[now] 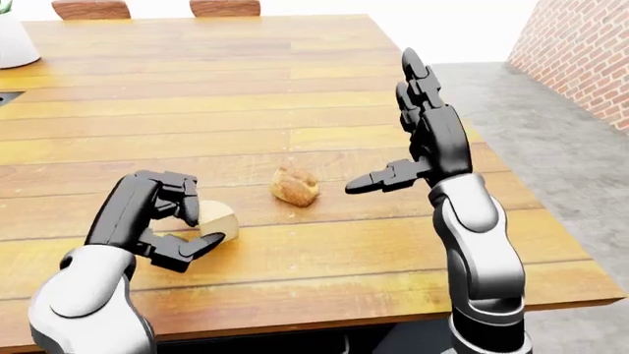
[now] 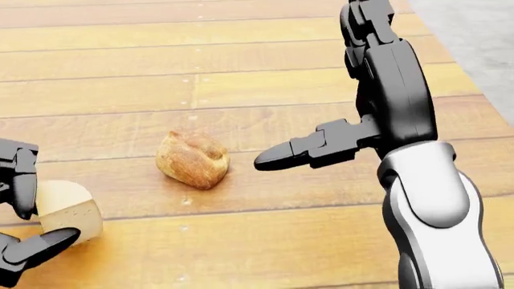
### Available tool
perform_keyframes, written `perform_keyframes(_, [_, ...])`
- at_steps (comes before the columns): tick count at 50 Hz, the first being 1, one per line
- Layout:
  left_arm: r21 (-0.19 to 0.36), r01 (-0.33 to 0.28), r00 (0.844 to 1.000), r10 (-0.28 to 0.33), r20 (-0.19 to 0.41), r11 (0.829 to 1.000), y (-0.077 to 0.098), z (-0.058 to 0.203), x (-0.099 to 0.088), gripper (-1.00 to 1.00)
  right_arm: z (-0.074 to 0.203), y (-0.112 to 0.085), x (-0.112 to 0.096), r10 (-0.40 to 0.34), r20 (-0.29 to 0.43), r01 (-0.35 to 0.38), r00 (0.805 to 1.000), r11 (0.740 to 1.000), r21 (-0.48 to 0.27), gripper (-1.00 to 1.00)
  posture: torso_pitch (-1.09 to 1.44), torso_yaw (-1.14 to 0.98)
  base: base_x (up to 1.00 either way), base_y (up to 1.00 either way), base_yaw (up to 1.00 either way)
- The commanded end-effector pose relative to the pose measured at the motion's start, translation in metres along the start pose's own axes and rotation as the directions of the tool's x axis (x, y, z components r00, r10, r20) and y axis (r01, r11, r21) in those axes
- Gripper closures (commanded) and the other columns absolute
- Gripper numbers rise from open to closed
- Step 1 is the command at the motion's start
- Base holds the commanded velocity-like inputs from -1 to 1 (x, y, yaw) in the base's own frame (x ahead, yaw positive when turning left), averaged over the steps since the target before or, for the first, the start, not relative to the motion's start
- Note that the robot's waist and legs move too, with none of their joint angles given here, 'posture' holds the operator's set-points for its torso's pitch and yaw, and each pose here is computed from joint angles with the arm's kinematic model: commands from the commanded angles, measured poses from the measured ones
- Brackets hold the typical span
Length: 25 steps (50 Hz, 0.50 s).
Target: Place the bread and cheese on the cutting board.
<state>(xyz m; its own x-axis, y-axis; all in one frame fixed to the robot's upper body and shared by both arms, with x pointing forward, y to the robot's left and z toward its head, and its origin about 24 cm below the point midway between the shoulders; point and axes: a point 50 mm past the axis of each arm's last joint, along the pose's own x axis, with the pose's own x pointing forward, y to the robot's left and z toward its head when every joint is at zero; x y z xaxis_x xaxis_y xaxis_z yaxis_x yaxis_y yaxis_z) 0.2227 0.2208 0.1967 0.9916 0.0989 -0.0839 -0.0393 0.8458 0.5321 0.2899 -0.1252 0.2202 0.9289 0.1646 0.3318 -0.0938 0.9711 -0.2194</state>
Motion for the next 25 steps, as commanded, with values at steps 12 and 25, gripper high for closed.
perform_keyframes(12, [0.038, -0.104, 0.989, 0.099, 0.114, 0.994, 0.027, 0.034, -0.022, 1.0, 0.031, 0.016, 0.018, 0.136, 0.016, -0.13, 0.991, 0.967, -0.217, -1.0, 0.0, 0.0, 0.0, 0.0, 0.0])
perform_keyframes(25, [0.037, -0.106, 0.988, 0.101, 0.119, 0.994, 0.028, 0.036, -0.023, 1.0, 0.052, 0.056, 0.03, 0.332, -0.056, -0.331, 0.941, 0.881, -0.338, -1.0, 0.0, 0.0, 0.0, 0.0, 0.0])
